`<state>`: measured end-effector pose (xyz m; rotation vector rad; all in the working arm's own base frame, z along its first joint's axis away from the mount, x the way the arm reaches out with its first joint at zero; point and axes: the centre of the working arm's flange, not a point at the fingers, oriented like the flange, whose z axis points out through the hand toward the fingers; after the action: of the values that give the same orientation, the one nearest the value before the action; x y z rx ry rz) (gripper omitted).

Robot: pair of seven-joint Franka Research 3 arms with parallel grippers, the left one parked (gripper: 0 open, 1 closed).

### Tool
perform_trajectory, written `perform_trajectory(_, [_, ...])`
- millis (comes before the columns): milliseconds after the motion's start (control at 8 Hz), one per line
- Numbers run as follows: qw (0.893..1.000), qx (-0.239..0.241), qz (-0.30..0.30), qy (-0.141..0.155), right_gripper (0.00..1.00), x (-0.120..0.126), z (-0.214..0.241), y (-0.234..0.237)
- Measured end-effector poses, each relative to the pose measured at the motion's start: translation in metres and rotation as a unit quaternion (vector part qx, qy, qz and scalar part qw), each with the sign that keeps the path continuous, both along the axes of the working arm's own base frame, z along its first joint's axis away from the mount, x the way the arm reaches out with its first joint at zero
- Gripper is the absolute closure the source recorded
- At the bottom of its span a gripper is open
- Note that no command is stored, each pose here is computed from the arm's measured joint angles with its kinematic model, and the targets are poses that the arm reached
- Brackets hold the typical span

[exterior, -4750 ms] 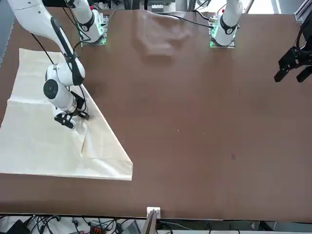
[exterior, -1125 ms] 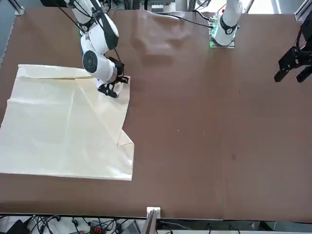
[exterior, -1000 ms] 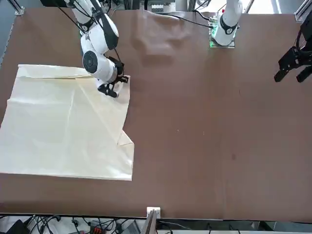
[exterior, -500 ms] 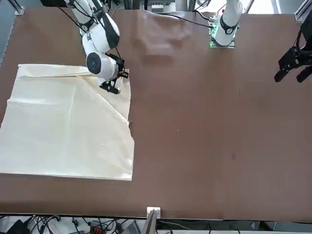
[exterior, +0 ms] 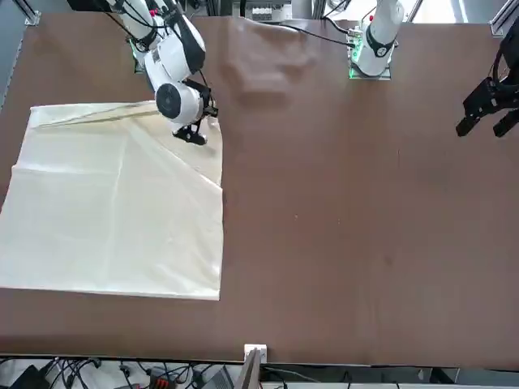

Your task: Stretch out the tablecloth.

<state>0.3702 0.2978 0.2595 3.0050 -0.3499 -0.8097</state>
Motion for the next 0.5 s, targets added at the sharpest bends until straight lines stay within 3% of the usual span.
perform_trajectory(500, [1.000,-0.015,0.019,0.020,0.97,-0.025,-0.014,0.001])
